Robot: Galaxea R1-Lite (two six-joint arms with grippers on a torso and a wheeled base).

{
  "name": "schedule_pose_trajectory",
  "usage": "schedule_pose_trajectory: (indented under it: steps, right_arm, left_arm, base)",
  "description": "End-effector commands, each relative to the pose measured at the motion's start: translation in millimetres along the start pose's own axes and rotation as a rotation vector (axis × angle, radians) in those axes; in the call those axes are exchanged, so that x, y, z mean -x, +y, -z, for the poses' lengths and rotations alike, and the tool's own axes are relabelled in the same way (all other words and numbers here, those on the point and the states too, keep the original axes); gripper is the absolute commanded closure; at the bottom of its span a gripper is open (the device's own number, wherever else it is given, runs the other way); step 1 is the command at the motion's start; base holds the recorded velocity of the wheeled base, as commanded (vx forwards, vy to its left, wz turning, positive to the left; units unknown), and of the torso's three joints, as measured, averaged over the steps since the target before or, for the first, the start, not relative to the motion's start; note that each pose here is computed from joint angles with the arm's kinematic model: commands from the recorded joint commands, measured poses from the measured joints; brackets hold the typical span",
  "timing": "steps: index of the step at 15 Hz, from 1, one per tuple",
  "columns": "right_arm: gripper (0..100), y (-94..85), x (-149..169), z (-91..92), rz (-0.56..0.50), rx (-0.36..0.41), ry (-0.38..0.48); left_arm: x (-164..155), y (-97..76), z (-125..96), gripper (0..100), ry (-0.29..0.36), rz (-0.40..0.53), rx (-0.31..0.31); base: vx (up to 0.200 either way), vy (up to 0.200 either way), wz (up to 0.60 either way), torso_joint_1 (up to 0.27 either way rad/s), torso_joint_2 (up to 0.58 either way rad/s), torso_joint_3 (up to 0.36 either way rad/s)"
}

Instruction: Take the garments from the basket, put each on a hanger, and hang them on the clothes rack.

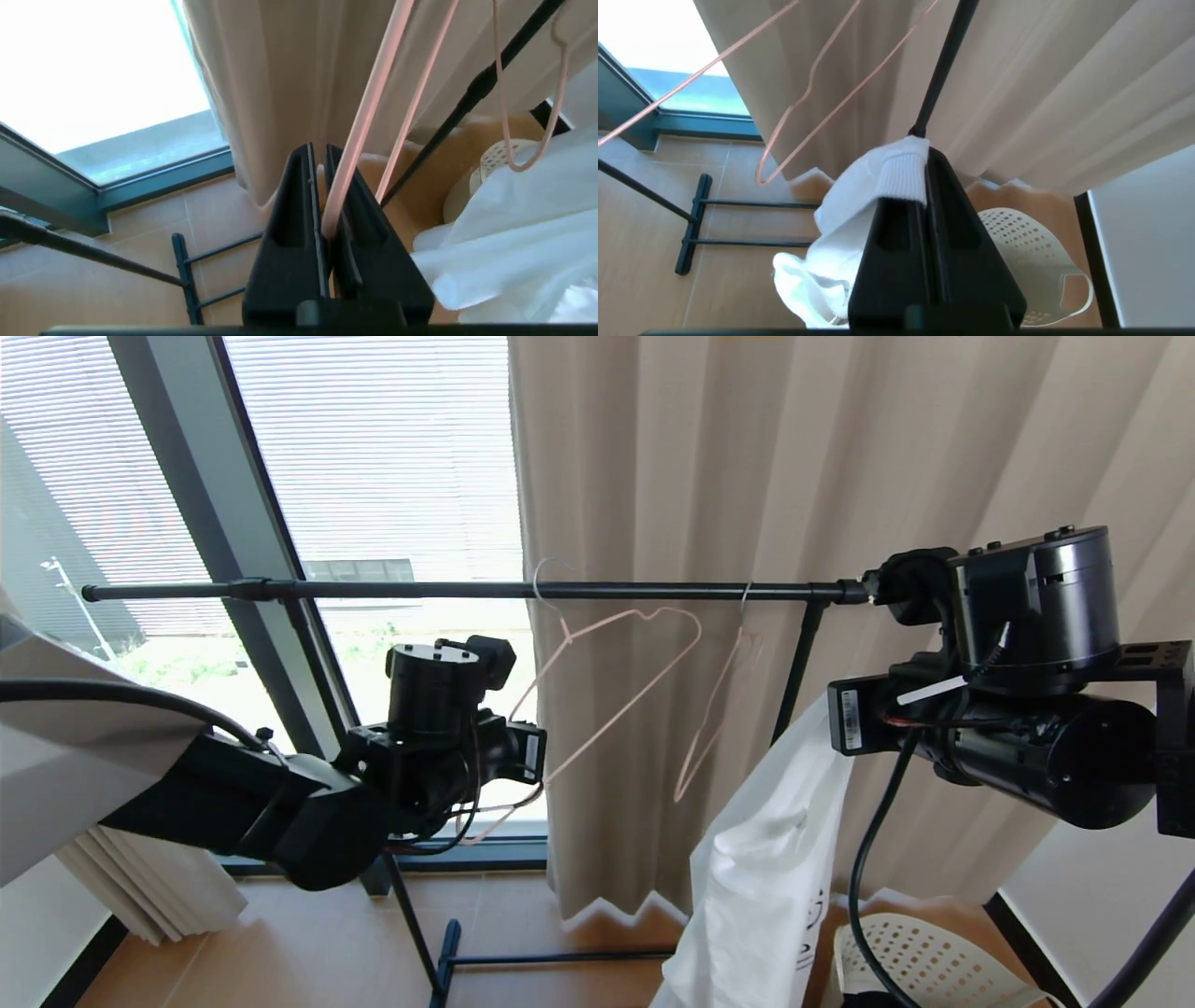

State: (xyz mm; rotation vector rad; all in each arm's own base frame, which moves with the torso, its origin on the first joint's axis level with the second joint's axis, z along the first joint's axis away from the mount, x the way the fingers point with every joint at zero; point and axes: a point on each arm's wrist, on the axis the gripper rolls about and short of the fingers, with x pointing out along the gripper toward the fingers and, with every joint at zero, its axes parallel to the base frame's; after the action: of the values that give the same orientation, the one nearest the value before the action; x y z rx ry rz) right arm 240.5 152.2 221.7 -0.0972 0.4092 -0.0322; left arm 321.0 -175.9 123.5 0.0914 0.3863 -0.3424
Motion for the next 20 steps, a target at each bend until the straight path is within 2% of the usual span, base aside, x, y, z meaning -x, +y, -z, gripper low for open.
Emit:
schedule_pose_trajectory:
  steps: [1, 4, 5, 6, 8, 9, 12, 16, 20]
  right_arm:
    - [100, 0.0, 0, 0.4, 0.001, 0.001, 0.001]
    - [100, -2.5, -3, 1.0, 0.013, 0.007, 0.007]
    - [100, -5.0, -6, 1.5, 0.025, 0.022, 0.012]
    - [100, -5.5, -6, 1.7, 0.028, 0.024, 0.014]
    - [100, -5.6, -8, 3.9, 0.034, 0.029, 0.021]
    - [100, -5.8, -10, 6.7, 0.075, 0.05, 0.026]
    - [100, -7.4, -13, 10.7, 0.14, 0.076, 0.032]
    - [100, -9.1, -23, 14.0, 0.168, 0.078, 0.051]
    - [100, -14.8, -30, 11.5, 0.215, 0.066, 0.051]
  left_arm:
    - [41, 5.7, 18, 100, -0.028, 0.007, -0.04]
    - [67, 10.6, 46, 100, -0.043, 0.007, -0.116]
    - [83, 14.1, 59, 100, -0.08, 0.006, -0.162]
    - [89, 14.9, 64, 100, -0.112, 0.008, -0.174]
    - [98, 15.6, 74, 100, -0.119, 0.023, -0.18]
    - [103, 13.4, 80, 100, -0.12, 0.069, -0.194]
    - [108, 13.2, 82, 100, -0.128, 0.083, -0.235]
    - [117, 11.4, 80, 100, -0.164, 0.166, -0.236]
    - [119, 7.8, 85, 100, -0.148, 0.235, -0.246]
  base:
    - [0.0, 0.0, 0.0, 0.0, 0.0, 0.0]
    - [0.0, 0.0, 0.0, 0.0, 0.0, 0.0]
    - [0.0, 0.0, 0.0, 0.0, 0.0, 0.0]
    - [0.0, 0.0, 0.0, 0.0, 0.0, 0.0]
    - [0.0, 0.0, 0.0, 0.0, 0.0, 0.0]
    - [0.0, 0.0, 0.0, 0.0, 0.0, 0.0]
    - [0.0, 0.0, 0.0, 0.0, 0.0, 0.0]
    - [0.0, 0.0, 0.0, 0.0, 0.0, 0.0]
    - [0.0, 0.0, 0.0, 0.0, 0.0, 0.0]
